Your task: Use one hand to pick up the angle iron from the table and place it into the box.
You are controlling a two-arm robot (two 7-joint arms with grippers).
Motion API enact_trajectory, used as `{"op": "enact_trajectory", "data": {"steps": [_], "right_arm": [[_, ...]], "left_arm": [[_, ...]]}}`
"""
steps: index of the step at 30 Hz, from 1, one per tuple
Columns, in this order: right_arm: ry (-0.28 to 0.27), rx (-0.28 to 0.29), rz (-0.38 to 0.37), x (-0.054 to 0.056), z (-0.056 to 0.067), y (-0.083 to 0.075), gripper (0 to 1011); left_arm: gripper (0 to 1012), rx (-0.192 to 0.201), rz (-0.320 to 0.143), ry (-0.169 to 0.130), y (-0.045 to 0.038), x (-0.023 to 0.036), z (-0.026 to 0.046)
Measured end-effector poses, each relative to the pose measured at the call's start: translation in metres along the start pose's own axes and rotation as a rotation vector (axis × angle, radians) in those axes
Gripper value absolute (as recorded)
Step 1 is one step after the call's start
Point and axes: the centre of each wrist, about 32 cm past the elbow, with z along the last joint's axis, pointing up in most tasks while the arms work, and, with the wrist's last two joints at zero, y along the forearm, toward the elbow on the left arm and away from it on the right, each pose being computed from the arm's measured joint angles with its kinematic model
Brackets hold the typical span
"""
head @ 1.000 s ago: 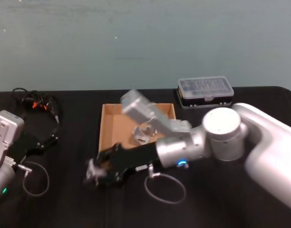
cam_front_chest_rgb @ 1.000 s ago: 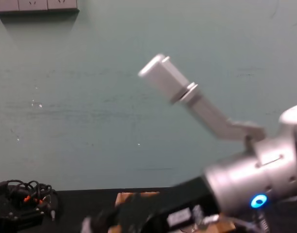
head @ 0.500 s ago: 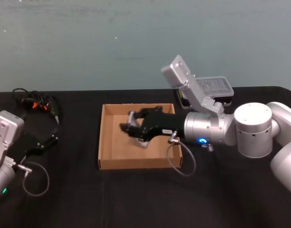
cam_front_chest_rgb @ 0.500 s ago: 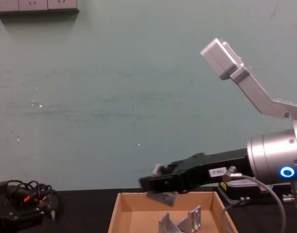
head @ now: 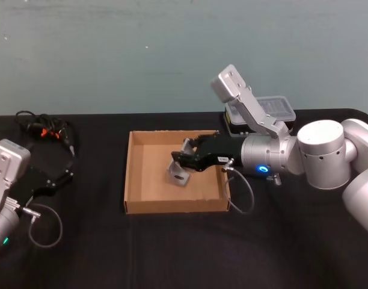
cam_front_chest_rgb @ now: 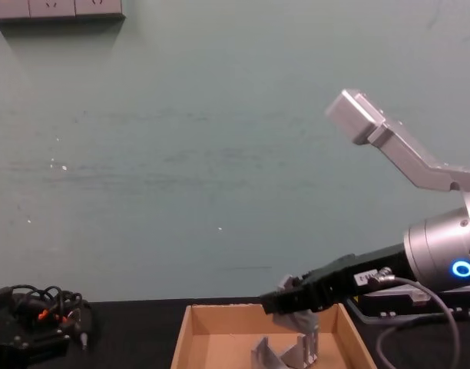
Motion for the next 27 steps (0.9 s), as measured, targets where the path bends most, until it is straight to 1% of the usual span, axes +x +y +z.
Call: {"op": "enact_trajectory", "data": {"steps": [2,4,8,9,14,19,27], "right_arm": [[0.001,-0.008,-0.003,0.0007,0.0002,0.0000,478],[0.002,-0.029,-0.010,0.0024,0.0005,-0.0001,478],[0.001,-0.078,-0.018,0.0055,0.0011,0.0002,478],[0.000,-0.099,-0.018,0.0064,0.0009,0.0007,478],[0.001,-0.162,-0.012,0.0076,0.0001,0.0029,478],[0.001,-0.181,-0.009,0.0067,-0.0009,0.0046,478],[0.012,-0.199,-0.010,0.0043,-0.0069,0.0074,478]], "left_arm": [[1000,0.000,0.000,0.000,0.0000,0.0000,0.0000],[1000,0.000,0.000,0.000,0.0000,0.0000,0.0000],[1000,0.000,0.000,0.000,0.0000,0.0000,0.0000],[1000,0.000,0.000,0.000,0.0000,0.0000,0.0000],[1000,0.000,0.000,0.000,0.0000,0.0000,0.0000],[1000,0.000,0.000,0.000,0.0000,0.0000,0.0000],[1000,0.000,0.000,0.000,0.0000,0.0000,0.0000]]}}
